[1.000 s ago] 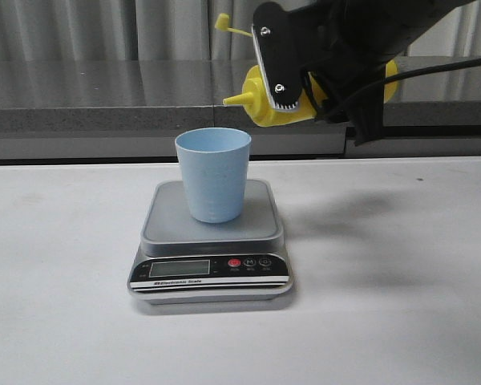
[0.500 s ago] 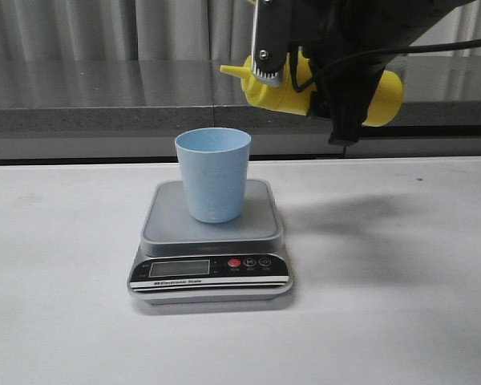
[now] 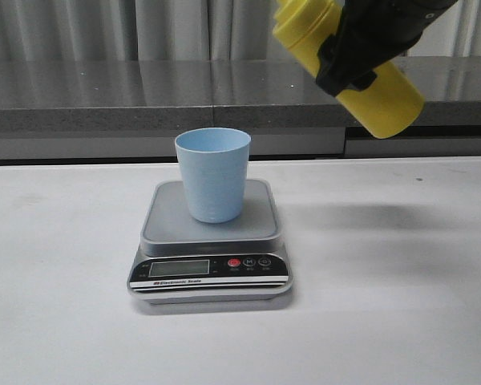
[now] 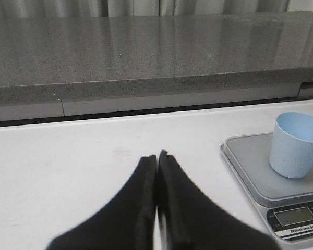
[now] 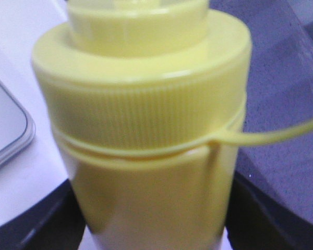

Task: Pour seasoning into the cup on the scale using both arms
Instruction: 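Tilt the bottle upright and move it back beside the scale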

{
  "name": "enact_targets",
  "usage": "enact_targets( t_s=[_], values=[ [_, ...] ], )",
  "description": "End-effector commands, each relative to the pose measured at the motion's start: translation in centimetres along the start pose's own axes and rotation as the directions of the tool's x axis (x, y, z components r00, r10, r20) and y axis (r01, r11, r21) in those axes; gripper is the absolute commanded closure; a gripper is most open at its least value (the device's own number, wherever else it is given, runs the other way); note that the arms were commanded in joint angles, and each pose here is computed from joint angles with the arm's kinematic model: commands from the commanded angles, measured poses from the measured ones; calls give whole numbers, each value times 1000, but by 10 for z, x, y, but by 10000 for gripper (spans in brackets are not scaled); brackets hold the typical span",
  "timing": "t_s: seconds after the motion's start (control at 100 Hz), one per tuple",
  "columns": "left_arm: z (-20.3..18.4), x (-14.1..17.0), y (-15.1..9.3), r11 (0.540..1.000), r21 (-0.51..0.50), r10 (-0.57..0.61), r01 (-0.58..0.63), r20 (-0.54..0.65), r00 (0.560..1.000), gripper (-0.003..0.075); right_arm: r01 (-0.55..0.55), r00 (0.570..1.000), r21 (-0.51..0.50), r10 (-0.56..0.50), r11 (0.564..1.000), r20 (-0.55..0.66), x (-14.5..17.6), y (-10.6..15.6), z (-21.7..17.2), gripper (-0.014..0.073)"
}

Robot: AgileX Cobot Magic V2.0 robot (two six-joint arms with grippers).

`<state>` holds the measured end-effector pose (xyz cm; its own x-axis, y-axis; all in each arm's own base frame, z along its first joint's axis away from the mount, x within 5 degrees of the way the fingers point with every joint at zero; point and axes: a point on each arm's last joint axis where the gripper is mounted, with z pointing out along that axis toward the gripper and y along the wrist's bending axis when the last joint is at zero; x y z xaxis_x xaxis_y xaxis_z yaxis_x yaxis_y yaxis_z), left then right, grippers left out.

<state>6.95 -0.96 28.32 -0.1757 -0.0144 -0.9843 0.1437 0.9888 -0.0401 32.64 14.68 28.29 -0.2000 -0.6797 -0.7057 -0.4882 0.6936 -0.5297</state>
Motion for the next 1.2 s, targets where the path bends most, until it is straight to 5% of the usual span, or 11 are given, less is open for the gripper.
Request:
enact_targets(
  t_s=[0.0,0.12,0.49,0.94,1.19],
  values=[
    [-2,-15,-1,1000,12,-5,3,93,996,740,-142,983,11,140,990,123,-16,-22,-23,347],
    [-2,-15,-1,1000,12,-5,3,93,996,740,-283,949,0,280,959,146,-12,-33,-29,347],
    [-2,-15,-1,1000,12,-5,3,93,996,740,-438,846,-66,436,896,308,23,-30,-28,347],
    [-2,-15,-1,1000,12,-5,3,93,996,740,-545,705,-62,497,836,506,68,-4,-36,347],
    [-2,-15,-1,1000,12,-5,3,93,996,740,-532,703,-84,494,843,512,83,10,-22,347]
  ],
)
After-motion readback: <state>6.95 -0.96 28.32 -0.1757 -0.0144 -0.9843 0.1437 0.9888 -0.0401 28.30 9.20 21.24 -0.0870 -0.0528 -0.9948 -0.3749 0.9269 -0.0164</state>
